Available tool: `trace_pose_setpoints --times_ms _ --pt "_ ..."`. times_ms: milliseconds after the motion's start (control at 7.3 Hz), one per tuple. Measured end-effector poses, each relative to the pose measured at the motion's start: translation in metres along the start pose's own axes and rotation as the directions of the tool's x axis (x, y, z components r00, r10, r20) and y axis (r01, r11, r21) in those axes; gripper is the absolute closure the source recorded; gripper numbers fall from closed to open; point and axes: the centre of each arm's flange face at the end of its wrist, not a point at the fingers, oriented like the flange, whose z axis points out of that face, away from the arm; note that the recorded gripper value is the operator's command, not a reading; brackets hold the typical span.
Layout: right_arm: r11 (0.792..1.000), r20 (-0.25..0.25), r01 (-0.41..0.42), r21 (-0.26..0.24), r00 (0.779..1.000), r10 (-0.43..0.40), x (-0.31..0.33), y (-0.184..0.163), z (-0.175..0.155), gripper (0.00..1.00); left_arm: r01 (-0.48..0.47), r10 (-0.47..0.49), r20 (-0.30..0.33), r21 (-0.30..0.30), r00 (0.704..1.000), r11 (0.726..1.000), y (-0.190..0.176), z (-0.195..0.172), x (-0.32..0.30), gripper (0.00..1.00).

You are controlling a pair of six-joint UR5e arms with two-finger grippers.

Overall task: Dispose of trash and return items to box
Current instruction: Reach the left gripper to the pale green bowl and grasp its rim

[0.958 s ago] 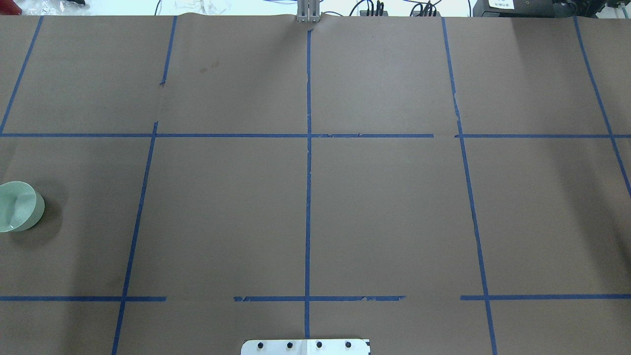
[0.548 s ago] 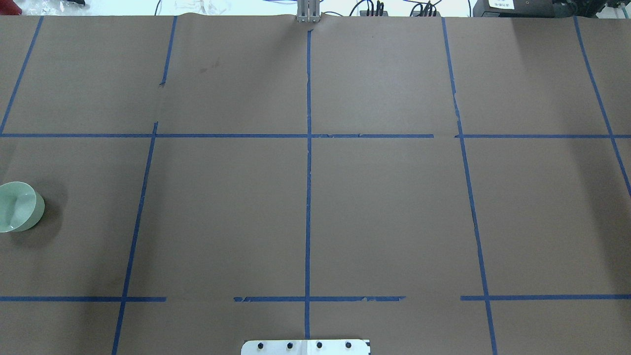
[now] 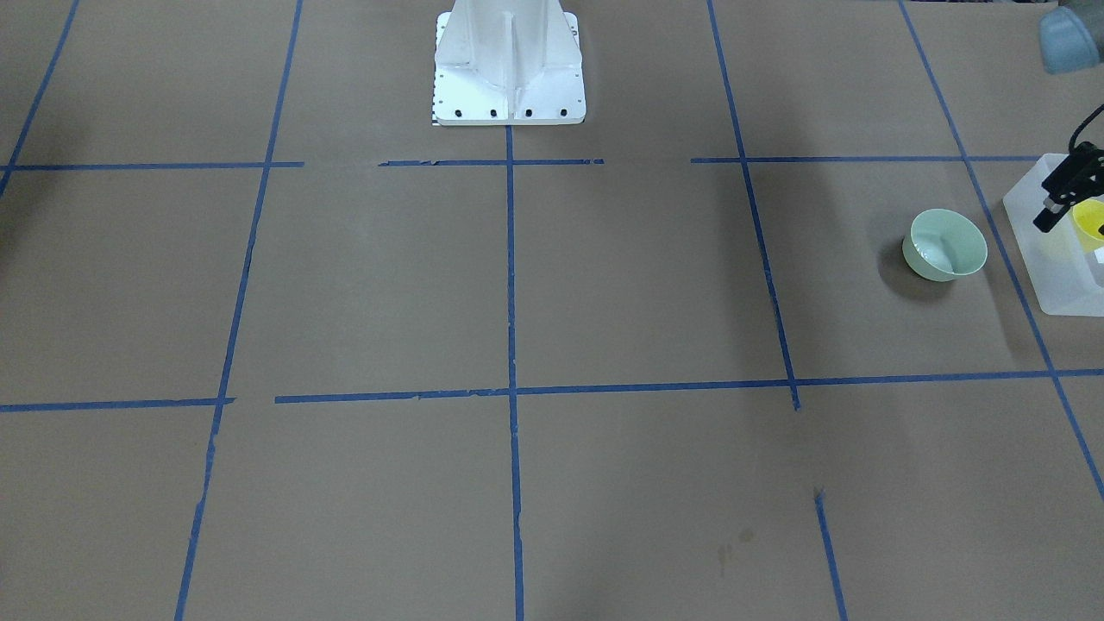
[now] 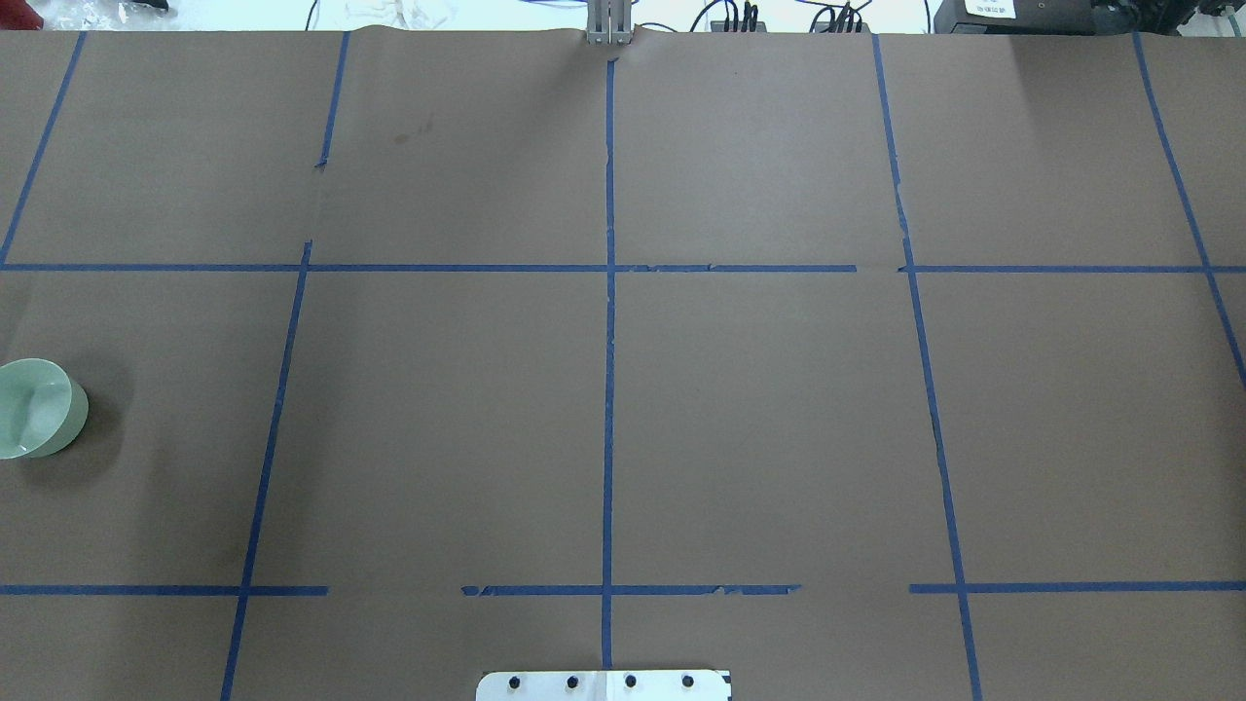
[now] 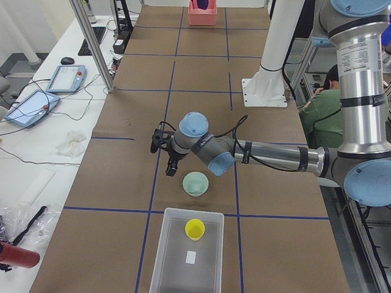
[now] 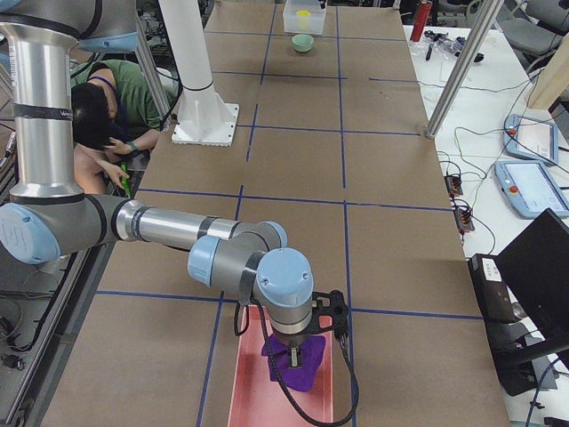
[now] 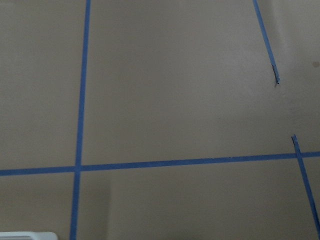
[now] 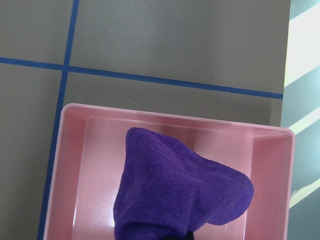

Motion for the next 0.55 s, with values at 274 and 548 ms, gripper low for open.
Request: trace_pose_setpoints --times_ms 274,548 --pt "0.999 -0.003 -0.018 0.028 1.0 0.018 0.012 0.003 -0.005 0.0 0.023 -0.023 -0.002 -0.029 1.0 0.999 0.03 0.044 0.012 0.02" --pt "0.994 0.04 -0.073 0.083 0.997 0.07 0.0 -0.009 -0.029 0.0 0.028 -0.028 0.003 -0.048 1.0 0.998 0.072 0.06 -0.023 0.04"
